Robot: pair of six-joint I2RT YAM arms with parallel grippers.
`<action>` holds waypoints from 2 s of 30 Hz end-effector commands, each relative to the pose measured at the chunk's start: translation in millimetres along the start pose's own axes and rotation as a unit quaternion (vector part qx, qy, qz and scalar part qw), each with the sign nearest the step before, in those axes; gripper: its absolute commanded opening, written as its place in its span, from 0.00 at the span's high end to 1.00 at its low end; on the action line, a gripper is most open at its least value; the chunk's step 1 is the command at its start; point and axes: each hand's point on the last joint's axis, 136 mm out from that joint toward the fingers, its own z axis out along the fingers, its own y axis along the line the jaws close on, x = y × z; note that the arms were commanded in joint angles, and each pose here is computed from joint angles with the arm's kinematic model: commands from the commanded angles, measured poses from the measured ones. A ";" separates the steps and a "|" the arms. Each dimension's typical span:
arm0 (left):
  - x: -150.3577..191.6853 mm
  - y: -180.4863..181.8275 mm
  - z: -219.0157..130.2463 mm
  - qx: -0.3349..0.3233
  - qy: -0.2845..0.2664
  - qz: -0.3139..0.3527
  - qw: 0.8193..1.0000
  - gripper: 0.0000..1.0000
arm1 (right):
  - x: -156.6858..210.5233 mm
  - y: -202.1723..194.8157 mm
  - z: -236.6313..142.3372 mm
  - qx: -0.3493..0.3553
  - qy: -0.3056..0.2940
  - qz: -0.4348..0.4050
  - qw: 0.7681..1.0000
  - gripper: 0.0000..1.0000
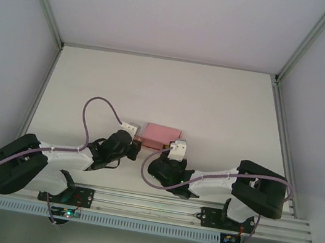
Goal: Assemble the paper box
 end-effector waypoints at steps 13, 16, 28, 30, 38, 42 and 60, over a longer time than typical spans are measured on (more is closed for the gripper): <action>10.0 -6.0 -31.7 -0.001 0.056 0.026 0.998 0.71 | 18.2 -13.7 -36.6 -0.082 0.120 -0.100 0.984 0.02; 3.6 -1.1 -45.7 -0.022 0.053 0.043 0.997 0.60 | 28.3 -32.0 -42.6 -0.079 0.139 -0.100 0.982 0.02; -92.2 -10.4 -137.9 -0.056 -0.082 0.008 0.995 0.00 | -44.7 -31.4 -91.8 -0.235 0.062 -0.070 0.968 0.02; -113.7 2.2 -148.8 -0.111 -0.101 -0.005 0.989 0.00 | -71.0 -37.5 -91.8 -0.230 0.043 -0.047 0.971 0.02; -117.1 21.7 -49.5 -0.086 0.068 -0.098 0.989 0.00 | -98.4 -35.8 -34.7 -0.193 0.133 0.090 0.968 0.02; -97.4 16.5 -5.3 -0.037 0.127 -0.108 0.985 0.00 | -62.2 -34.8 2.2 -0.154 0.251 0.076 0.953 0.02; -1.3 -0.2 39.6 0.101 0.251 -0.181 0.946 0.28 | 72.1 -49.3 21.3 -0.101 0.405 0.136 0.899 0.30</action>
